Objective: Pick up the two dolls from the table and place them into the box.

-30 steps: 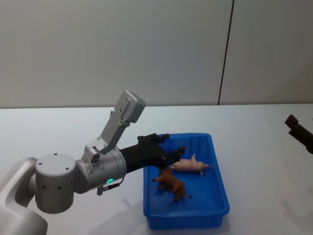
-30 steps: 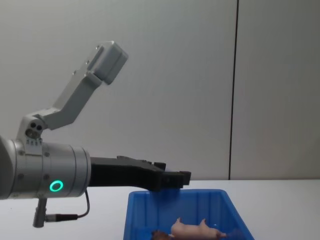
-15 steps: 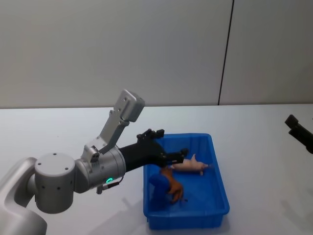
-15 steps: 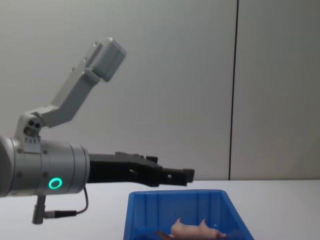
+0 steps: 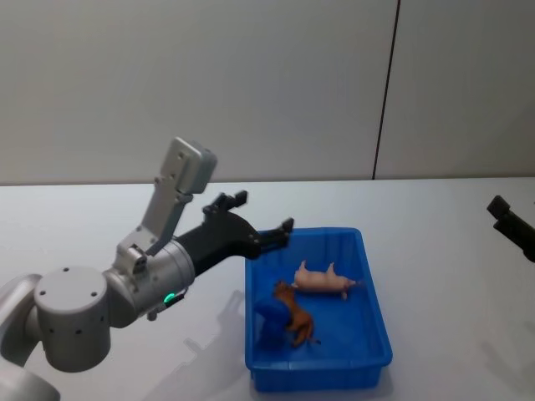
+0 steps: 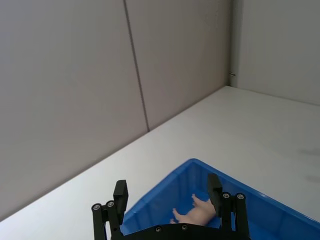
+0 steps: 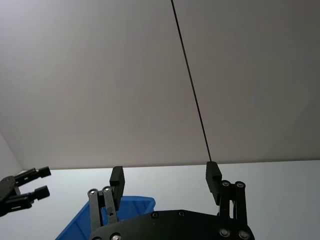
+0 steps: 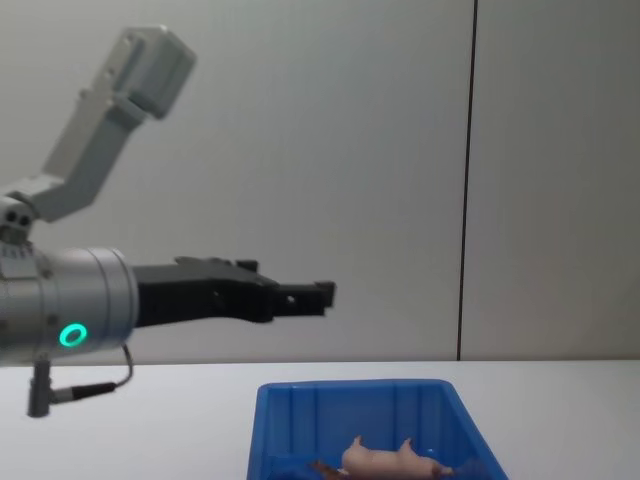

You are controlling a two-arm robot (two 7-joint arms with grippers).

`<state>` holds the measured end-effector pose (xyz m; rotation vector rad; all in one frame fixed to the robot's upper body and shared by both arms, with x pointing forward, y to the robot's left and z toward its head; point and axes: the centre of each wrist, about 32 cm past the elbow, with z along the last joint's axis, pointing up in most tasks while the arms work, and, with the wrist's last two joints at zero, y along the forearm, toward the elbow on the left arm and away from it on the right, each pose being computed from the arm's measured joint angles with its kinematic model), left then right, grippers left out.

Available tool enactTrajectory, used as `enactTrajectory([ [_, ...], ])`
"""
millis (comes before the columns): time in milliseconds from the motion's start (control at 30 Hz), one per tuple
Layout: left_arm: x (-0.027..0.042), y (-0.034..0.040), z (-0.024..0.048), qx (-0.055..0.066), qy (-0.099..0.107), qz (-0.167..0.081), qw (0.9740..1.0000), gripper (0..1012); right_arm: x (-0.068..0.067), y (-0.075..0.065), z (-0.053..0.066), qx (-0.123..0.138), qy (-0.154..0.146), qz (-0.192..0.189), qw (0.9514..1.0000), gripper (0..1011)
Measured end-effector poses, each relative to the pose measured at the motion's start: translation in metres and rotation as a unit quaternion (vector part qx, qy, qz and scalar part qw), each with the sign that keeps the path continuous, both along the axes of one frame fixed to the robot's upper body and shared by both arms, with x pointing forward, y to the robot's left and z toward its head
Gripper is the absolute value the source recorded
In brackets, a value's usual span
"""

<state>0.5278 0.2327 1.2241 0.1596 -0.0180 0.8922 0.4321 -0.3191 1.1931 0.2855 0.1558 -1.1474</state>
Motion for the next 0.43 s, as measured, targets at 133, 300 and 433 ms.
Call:
enactTrajectory([
  [133, -0.0057, 0.0034, 0.0027, -0.001, -0.014, 0.025, 0.9996, 1001, 0.0, 0.0, 0.0, 0.0, 0.0, 0.0, 1.0, 1001],
  [300, -0.0143, 0.0079, 0.006, -0.003, -0.034, 0.064, 0.9974, 1001, 0.0, 0.0, 0.0, 0.0, 0.0, 0.0, 1.0, 1001],
  [433, -0.0191, 0.0103, 0.0075, -0.004, -0.045, 0.087, 0.9952, 1001, 0.0, 0.0, 0.0, 0.0, 0.0, 0.0, 1.0, 1001],
])
